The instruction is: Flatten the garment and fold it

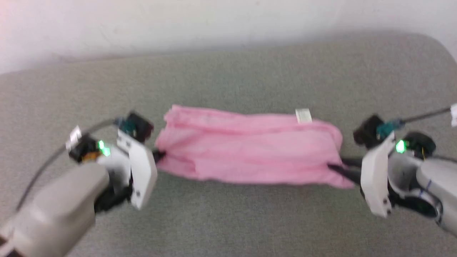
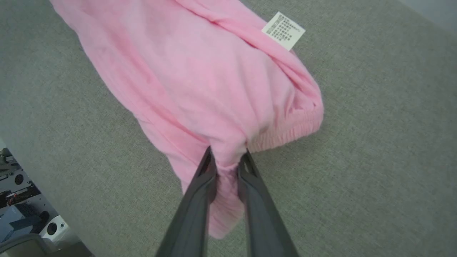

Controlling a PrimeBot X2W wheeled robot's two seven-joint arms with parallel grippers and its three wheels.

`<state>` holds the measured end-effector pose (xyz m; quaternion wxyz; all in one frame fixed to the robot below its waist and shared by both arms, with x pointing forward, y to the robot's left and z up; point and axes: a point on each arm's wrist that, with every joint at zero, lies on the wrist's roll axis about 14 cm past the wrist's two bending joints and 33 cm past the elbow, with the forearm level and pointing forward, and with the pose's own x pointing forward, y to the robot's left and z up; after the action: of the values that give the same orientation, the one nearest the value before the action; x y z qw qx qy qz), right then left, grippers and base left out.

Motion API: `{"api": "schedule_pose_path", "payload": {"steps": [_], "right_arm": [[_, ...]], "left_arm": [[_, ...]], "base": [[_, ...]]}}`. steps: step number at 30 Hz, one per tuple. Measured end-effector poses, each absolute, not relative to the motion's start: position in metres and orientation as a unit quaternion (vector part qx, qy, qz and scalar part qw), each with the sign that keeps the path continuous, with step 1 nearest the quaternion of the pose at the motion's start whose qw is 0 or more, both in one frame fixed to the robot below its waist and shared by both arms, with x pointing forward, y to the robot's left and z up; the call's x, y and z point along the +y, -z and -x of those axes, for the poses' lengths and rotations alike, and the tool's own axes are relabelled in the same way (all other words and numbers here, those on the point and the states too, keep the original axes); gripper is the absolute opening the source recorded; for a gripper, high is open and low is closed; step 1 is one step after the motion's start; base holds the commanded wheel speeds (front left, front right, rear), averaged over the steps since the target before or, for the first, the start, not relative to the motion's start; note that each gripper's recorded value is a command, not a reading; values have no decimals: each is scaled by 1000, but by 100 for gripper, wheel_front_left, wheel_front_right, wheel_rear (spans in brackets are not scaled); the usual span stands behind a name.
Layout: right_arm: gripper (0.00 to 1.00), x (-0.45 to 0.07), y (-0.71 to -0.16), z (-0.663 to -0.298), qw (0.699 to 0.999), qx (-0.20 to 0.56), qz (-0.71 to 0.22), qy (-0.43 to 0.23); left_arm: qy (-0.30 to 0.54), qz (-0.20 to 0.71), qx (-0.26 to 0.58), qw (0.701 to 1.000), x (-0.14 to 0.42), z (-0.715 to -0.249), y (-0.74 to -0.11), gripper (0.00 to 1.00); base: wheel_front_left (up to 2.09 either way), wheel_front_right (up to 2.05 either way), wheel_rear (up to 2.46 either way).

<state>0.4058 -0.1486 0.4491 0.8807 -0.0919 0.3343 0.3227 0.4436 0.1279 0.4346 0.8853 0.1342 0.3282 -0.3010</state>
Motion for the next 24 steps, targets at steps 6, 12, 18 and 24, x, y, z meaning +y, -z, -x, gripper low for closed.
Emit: {"api": "schedule_pose_path", "payload": {"steps": [6, 12, 18, 24], "right_arm": [[0, -155, -434, -365, 863, 366, 100, -333], [0, -158, -405, -339, 840, 416, 98, -335], [100, -153, -384, -321, 829, 440, 81, -335], [100, -155, -414, -338, 862, 379, 77, -329]], "left_arm": [[284, -84, 343, 891, 131, -380, -418, 0], [269, -49, 384, 882, 132, -333, -391, 0], [267, -42, 404, 874, 130, -320, -379, 7], [250, -44, 341, 905, 129, -329, -395, 100]], "base": [[0, 0, 0], [0, 0, 0], [0, 0, 0], [0, 0, 0]]}}
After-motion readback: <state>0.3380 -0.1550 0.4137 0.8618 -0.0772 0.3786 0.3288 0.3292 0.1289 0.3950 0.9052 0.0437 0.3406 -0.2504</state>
